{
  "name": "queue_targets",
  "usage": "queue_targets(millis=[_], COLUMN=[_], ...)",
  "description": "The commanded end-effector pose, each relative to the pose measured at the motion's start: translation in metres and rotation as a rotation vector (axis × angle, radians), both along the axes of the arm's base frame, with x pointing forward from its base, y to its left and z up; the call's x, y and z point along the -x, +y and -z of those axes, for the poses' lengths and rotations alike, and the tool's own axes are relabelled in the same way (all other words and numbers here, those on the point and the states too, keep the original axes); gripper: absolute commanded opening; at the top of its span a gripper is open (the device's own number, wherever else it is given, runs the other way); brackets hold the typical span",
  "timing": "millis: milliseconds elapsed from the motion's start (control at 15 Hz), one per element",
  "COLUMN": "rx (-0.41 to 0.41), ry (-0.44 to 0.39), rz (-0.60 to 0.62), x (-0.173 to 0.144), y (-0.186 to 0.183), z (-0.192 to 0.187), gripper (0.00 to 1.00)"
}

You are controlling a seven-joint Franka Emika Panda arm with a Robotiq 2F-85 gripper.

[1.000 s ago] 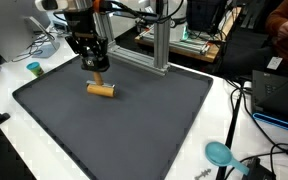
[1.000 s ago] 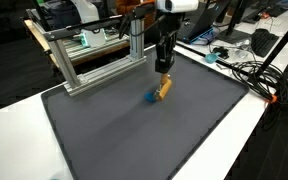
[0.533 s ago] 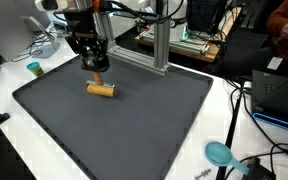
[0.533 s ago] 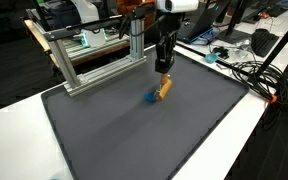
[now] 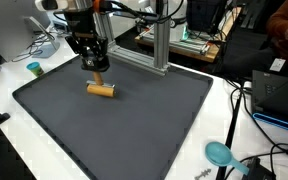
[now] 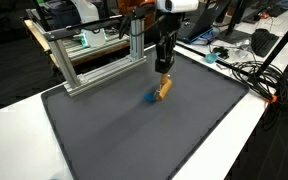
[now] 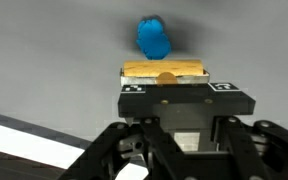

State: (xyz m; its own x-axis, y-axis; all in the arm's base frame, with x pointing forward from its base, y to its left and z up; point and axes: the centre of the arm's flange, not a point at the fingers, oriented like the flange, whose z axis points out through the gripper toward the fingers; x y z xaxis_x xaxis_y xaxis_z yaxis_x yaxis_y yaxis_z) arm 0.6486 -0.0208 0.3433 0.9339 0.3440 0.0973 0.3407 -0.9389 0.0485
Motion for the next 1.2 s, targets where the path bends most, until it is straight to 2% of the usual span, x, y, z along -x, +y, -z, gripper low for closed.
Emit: queue_targets(millis=[0,267,333,867,1133], rx=[0.000,0.000,0.005,0.004,0.001], ry=[0.000,0.000,-0.002,0.020,0.069], rz=[0.000,0.000,0.009,0.075,0.086], x=[0.000,0.000,0.002,0.009,0.006], y=[0.000,0.000,-0.002,-0.028,-0.033], z=[0.000,0.000,0.001,0.018,0.039], gripper=[0.48,0.48,0.23,0.23,0.23])
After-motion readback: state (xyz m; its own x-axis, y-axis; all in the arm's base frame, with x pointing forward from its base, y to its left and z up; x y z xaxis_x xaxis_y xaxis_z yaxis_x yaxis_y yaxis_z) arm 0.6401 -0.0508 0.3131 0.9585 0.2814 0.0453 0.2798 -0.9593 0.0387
